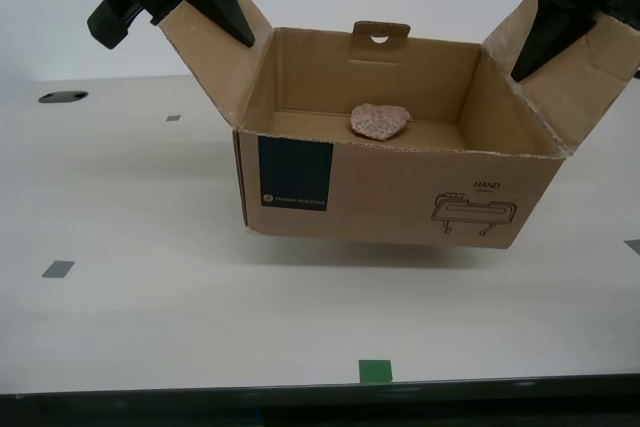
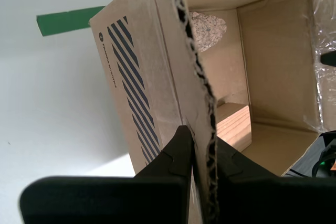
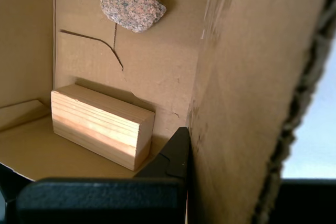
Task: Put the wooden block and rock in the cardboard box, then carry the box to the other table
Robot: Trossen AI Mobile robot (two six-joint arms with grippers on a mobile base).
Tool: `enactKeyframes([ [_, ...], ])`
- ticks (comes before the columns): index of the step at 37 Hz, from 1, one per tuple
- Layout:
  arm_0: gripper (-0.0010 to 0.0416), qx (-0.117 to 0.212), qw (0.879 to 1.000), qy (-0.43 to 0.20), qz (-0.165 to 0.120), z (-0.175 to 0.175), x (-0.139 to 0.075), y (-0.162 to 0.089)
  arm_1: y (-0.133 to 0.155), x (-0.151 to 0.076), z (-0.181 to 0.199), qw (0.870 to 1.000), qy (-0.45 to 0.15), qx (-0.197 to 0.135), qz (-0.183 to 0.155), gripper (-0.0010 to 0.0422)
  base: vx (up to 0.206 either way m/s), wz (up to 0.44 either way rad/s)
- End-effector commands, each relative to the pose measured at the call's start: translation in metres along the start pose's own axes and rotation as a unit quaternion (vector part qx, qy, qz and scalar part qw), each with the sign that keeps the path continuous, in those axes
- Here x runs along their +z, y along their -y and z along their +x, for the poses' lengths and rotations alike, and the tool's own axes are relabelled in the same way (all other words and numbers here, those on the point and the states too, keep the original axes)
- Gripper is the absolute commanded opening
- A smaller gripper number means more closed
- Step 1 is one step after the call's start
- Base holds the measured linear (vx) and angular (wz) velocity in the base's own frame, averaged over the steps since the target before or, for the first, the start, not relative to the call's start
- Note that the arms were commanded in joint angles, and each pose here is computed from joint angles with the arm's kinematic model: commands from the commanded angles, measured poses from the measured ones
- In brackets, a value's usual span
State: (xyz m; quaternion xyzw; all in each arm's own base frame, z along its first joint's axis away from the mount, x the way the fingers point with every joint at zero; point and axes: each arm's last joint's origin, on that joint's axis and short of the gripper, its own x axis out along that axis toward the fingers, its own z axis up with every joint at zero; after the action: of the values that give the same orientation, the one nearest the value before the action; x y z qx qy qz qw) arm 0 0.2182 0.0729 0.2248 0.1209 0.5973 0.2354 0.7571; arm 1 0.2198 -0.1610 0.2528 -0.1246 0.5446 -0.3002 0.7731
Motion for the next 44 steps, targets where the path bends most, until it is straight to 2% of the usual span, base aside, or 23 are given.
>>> enactKeyframes([
  [1, -0.0001, 0.000, 1.000, -0.001, -0.003, -0.0002, -0.0003, -0.0002, 0.0017, 0.0000, -0.0001, 1.000, 0.001, -0.003, 0.001, -0.0001, 0.000, 0.000],
  [44, -0.0001, 0.000, 1.000, -0.002, 0.003, -0.0001, -0.0006, -0.0004, 0.0065, -0.0028, 0.0019, 1.000, -0.005, -0.007, 0.007, -0.0001, -0.038, 0.011],
])
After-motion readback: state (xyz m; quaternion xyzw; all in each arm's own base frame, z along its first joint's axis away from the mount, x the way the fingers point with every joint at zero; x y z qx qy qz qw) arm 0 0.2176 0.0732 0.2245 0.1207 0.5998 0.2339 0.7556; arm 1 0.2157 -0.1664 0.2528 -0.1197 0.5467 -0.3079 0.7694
